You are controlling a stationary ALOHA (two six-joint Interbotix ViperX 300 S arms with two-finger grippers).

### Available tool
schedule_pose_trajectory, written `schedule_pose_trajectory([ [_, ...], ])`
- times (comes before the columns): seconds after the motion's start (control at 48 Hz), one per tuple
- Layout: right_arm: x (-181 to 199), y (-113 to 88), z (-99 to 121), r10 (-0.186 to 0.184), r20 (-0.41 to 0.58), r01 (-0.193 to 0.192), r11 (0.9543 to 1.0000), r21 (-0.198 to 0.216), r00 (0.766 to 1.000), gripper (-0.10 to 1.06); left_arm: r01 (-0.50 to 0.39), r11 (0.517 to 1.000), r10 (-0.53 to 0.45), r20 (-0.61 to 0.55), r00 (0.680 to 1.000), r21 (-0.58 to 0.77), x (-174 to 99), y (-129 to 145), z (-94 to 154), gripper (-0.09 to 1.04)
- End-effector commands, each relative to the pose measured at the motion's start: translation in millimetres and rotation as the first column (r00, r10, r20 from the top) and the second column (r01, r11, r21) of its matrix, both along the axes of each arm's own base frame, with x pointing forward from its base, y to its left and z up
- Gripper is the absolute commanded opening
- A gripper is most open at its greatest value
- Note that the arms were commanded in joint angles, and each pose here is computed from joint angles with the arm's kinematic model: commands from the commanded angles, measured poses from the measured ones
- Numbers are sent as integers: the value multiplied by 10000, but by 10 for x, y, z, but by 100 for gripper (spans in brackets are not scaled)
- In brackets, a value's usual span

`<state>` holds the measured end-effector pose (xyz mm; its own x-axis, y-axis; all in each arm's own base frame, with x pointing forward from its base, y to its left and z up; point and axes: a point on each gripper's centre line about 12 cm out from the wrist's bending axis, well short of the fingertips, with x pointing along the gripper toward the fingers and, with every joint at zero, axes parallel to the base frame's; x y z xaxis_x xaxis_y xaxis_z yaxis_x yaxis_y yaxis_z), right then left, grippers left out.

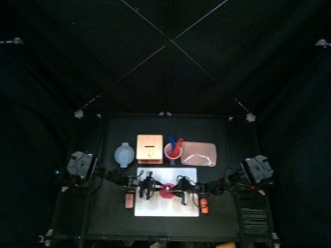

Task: Get the cutter from the drawer then cut the dough then place the extra dough in the bowl
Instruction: Cut the dough

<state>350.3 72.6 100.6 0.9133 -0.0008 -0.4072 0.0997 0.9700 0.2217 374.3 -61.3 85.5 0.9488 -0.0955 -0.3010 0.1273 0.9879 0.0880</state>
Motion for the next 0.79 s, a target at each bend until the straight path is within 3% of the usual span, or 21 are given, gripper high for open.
schedule_pose_trajectory([
  [0.021, 29, -14, 95, -89, 229, 86, 9999, 136, 9997, 52, 254, 9997, -253, 248, 9994, -1, 12, -80, 114, 49],
  [0.229, 32, -82, 85, -183, -1, 183, 9998, 108, 9998, 52, 564, 9984, -564, -16, 9984, -3, -42, -198, 107, 49],
  [0.458, 59, -115, 81, -20, -116, 20, 10000, -16, 9999, 51, 467, 9989, -468, -200, 9987, -69, -52, -209, 75, 49],
  [0.792, -2, -107, -57, 67, -1093, -58, 9999, 89, 9940, 51, 375, 9993, -378, -406, 9985, -87, -55, -201, 25, 49],
])
